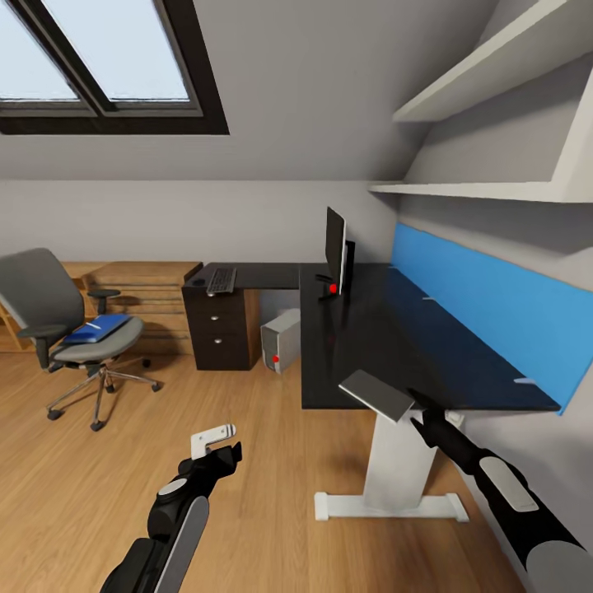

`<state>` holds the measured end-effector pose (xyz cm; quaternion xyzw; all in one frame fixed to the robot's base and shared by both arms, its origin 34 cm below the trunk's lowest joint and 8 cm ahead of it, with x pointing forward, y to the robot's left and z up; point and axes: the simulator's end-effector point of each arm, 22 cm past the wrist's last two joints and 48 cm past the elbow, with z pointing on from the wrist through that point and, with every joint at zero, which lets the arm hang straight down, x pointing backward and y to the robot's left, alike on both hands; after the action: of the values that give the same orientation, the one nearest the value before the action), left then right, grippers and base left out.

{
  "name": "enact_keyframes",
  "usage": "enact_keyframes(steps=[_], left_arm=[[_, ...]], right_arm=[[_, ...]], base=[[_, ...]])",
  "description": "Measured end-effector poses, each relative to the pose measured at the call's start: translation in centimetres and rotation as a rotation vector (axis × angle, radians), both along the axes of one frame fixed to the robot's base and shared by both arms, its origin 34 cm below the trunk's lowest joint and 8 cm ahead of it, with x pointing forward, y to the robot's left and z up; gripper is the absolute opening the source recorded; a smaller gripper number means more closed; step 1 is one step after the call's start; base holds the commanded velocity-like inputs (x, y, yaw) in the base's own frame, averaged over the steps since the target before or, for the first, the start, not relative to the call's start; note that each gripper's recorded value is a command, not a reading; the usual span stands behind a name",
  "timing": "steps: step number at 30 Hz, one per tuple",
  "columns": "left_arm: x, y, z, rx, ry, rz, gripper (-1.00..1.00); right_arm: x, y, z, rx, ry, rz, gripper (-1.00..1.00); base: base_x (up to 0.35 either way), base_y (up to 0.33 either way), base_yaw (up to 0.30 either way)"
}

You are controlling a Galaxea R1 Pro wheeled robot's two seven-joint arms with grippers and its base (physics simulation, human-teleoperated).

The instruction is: In the bedroom, organize the workspace by keeping the computer under the desk, ensuring the monitor is on the desk, placing the keyboard on the desk next to the monitor, placing the mouse on the desk next to the keyboard, moving the folder from the swivel chair onto the desk next to the mouse, stacking the notebook on top of the folder with the pen on top of the notebook, and positioning the swivel chair next to the desk.

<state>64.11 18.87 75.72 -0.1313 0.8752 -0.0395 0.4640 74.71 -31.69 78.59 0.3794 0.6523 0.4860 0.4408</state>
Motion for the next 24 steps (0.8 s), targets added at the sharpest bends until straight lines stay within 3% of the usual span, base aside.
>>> enact_keyframes(steps=[24], left_arm=[[-0.5, 0.0, -3.5, 0.002, 0.006, -0.001, 1.00]], right_arm=[[-0.4, 0.0, -3.4, 0.002, 0.003, -0.002, 1.00]], base=[[0.000, 0.000, 0.000]])
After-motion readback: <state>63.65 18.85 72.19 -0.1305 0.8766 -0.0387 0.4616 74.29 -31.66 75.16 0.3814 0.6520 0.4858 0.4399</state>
